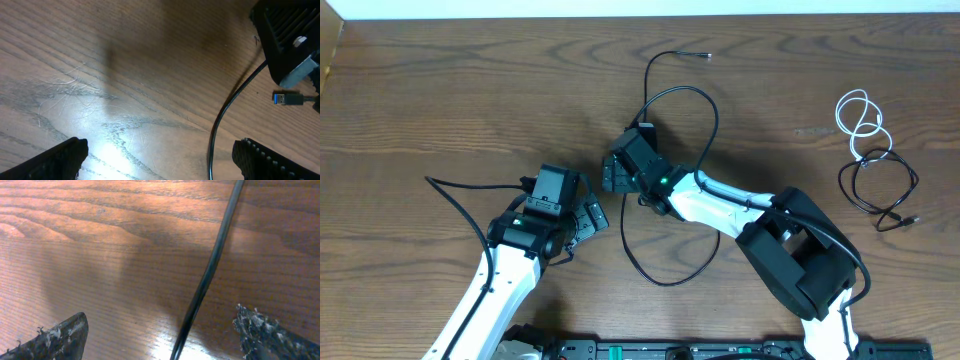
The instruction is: Untangle cables
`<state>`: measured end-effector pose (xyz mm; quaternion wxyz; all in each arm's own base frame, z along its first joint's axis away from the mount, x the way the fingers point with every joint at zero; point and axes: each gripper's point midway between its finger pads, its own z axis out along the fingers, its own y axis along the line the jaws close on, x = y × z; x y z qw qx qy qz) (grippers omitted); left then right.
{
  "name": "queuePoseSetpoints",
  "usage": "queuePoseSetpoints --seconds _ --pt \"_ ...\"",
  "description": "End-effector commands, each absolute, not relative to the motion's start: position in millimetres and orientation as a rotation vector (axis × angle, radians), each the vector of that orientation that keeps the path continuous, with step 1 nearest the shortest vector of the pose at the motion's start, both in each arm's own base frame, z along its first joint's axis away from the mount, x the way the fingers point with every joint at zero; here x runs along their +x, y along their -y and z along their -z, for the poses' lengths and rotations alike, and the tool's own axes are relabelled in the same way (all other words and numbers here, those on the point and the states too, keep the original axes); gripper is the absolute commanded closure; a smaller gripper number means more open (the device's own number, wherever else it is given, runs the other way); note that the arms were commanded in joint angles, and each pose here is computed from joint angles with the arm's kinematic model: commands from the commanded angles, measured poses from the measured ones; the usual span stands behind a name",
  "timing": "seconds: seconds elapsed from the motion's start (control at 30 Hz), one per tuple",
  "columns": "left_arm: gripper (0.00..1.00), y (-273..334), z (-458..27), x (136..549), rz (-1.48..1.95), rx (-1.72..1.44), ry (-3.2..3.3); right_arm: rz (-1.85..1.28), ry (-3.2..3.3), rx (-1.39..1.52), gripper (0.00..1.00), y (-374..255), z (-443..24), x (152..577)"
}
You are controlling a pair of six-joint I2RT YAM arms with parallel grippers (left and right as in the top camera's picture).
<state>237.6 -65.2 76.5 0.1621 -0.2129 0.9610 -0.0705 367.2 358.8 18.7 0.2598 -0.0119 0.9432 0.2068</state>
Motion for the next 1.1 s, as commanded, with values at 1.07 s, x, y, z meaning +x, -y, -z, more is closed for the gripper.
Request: queuePoseSetpoints --seconds 1.07 --pt "0.02 65.6 -80.7 239.8 0.207 -0.611 -2.729 -0.448 -2.593 -0.003 0.04 -347.0 11.9 364.3"
